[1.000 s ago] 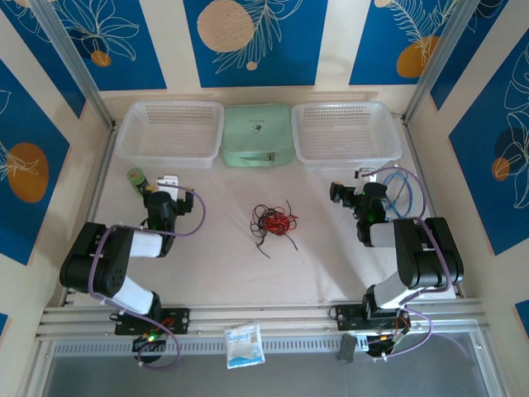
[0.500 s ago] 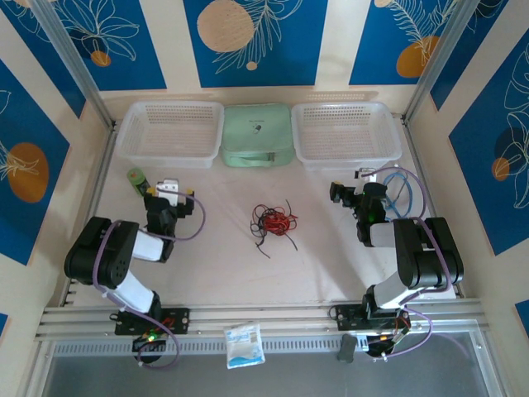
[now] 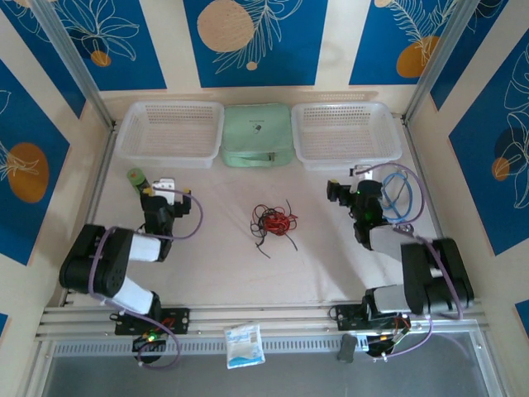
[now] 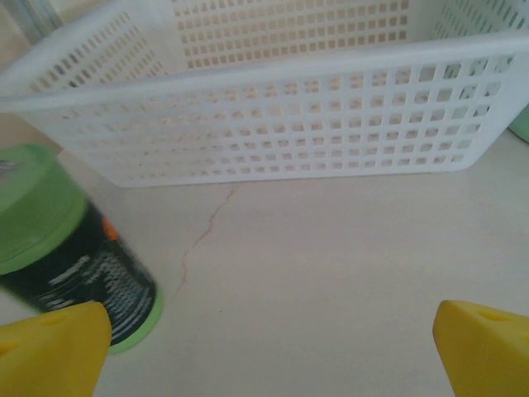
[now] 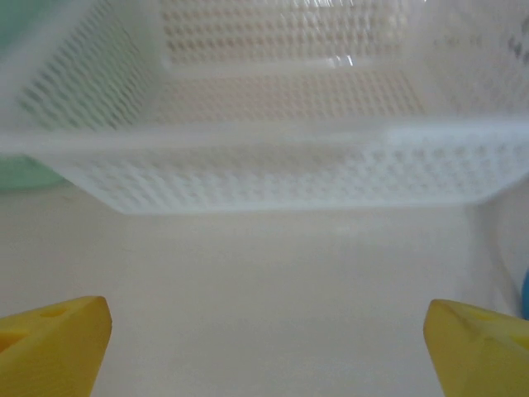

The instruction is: Untangle the cables

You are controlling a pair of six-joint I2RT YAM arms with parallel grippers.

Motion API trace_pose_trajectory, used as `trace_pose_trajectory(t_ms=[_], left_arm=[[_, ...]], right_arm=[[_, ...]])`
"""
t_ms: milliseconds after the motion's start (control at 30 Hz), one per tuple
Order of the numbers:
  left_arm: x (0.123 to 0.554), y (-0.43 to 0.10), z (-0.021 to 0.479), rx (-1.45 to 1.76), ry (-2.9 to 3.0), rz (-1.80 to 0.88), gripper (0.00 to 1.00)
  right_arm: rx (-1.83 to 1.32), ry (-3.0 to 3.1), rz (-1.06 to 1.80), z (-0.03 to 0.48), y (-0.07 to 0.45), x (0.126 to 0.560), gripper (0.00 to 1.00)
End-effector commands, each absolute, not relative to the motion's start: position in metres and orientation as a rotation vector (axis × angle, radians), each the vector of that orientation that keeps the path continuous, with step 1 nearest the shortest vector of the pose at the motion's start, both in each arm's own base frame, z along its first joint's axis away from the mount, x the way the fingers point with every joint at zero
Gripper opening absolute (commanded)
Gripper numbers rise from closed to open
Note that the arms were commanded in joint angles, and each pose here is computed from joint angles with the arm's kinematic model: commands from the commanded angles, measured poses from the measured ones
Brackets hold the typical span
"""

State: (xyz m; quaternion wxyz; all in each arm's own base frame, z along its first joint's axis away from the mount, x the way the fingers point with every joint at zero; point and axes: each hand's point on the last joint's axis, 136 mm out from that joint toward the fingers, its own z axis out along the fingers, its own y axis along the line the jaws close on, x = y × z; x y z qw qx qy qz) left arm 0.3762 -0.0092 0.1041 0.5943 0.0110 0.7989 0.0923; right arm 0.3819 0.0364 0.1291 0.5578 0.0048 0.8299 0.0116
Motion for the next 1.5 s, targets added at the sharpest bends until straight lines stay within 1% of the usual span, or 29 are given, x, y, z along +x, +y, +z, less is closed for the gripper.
trace_pose_trajectory(t_ms=[0, 33, 100, 200, 300, 433, 533, 633, 733, 833, 933, 1067, 1200, 1267, 1367, 1433, 1467], left_arm=[[0.362, -0.001, 0.164, -0.069, 1.74, 0.254, 1.0], [0.358, 0.0, 0.181, -0.123, 1.759, 0.208, 1.0], [0.349, -0.008, 0.205, -0.199, 1.822, 0.071, 1.0], [0.342, -0.047, 0.223, -0.188, 1.905, -0.208, 1.0], [0.33, -0.085, 0.211, -0.159, 2.037, -0.338, 1.0], [0.311, -0.154, 0.178, 0.036, 2.218, -0.447, 1.0], [0.3, -0.203, 0.151, 0.154, 2.339, -0.514, 0.94], [0.3, -0.247, 0.131, 0.215, 2.392, -0.58, 0.89], [0.308, -0.281, 0.12, 0.202, 2.415, -0.621, 0.88], [0.319, -0.305, 0.112, 0.143, 2.437, -0.657, 0.88], [0.328, -0.319, 0.103, 0.115, 2.464, -0.668, 0.86], [0.336, -0.321, 0.085, 0.125, 2.495, -0.6, 0.83], [0.339, -0.322, 0.063, 0.16, 2.534, -0.541, 0.78], [0.337, -0.321, 0.051, 0.167, 2.565, -0.517, 0.74], [0.332, -0.321, 0.041, 0.169, 2.587, -0.532, 0.69], [0.326, -0.323, 0.037, 0.174, 2.597, -0.572, 0.64], [0.323, -0.323, 0.036, 0.178, 2.604, -0.591, 0.58]], right_arm=[[0.071, 1.998, -0.021, 0.176, 0.037, 0.369, 0.97], [0.096, 2.023, 0.033, 0.187, 0.043, 0.363, 0.97], [0.118, 2.131, 0.12, 0.188, 0.056, 0.345, 0.98], [0.102, 2.262, 0.282, 0.189, 0.09, 0.317, 0.98], [0.078, 2.404, 0.422, 0.177, 0.127, 0.287, 0.96], [0.063, 2.587, 0.602, 0.151, 0.175, 0.255, 0.9], [0.117, 2.637, 0.664, 0.135, 0.196, 0.252, 0.89], [0.28, 2.623, 0.679, 0.12, 0.197, 0.263, 0.89], [0.458, 2.599, 0.78, 0.109, 0.198, 0.274, 0.88], [0.637, 2.638, 0.859, 0.092, 0.201, 0.276, 0.84], [0.732, 2.681, 0.93, 0.078, 0.209, 0.277, 0.81], [0.771, 2.707, 1.039, 0.066, 0.225, 0.277, 0.78], [0.798, 2.72, 1.053, 0.059, 0.23, 0.276, 0.77], [0.808, 2.726, 1.051, 0.057, 0.229, 0.274, 0.77], [0.816, 2.734, 1.047, 0.055, 0.227, 0.27, 0.77], [0.826, 2.742, 1.048, 0.053, 0.225, 0.265, 0.77], [0.832, 2.743, 1.048, 0.052, 0.223, 0.263, 0.77]])
